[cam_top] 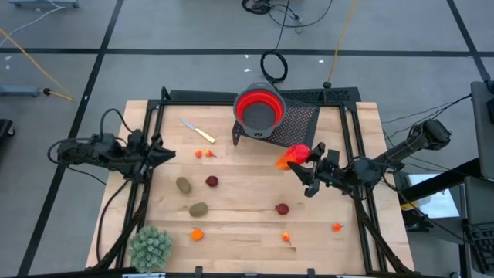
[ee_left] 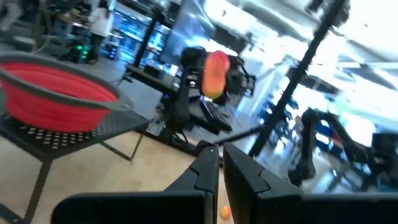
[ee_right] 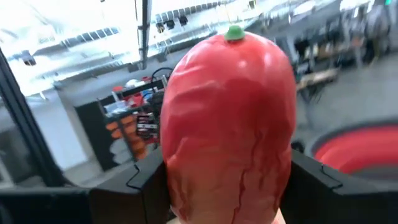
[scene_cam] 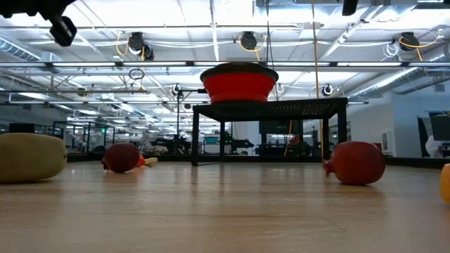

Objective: Pick & Place Fruit
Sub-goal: Put the mango into the strainer bowl on the shelf

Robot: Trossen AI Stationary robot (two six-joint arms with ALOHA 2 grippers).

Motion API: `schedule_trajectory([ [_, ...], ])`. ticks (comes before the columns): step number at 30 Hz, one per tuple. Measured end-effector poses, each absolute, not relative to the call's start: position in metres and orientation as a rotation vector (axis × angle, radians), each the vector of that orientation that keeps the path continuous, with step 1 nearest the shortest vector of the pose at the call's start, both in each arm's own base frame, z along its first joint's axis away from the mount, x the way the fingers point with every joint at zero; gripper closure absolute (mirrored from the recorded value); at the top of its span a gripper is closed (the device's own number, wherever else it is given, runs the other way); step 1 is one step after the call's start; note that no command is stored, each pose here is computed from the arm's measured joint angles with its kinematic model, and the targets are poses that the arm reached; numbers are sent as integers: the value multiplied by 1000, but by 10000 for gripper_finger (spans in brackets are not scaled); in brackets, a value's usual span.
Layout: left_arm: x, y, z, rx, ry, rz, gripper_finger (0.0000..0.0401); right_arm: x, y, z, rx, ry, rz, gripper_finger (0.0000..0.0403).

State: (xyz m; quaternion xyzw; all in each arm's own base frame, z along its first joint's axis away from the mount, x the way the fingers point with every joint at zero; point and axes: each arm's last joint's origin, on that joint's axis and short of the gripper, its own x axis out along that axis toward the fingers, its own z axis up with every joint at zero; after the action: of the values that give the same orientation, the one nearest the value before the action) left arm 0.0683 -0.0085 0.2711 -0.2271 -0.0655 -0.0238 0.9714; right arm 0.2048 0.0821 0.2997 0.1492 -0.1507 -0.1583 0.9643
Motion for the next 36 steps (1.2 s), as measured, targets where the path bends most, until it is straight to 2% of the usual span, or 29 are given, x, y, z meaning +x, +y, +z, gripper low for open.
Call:
schedule_trajectory([
  [17, 104, -14, 269, -621, -62, 28, 380, 203, 72, 306, -338, -191, -553, 181],
  [23, 119, -17, 271, -626, -76, 24, 380, 203, 72, 307, -454, -163, -570, 181],
  [28, 128, -19, 272, -624, -89, 20, 380, 203, 72, 307, -467, -161, -572, 184],
  [36, 149, -23, 269, -544, -78, 25, 380, 204, 66, 309, -250, -233, -580, 185],
])
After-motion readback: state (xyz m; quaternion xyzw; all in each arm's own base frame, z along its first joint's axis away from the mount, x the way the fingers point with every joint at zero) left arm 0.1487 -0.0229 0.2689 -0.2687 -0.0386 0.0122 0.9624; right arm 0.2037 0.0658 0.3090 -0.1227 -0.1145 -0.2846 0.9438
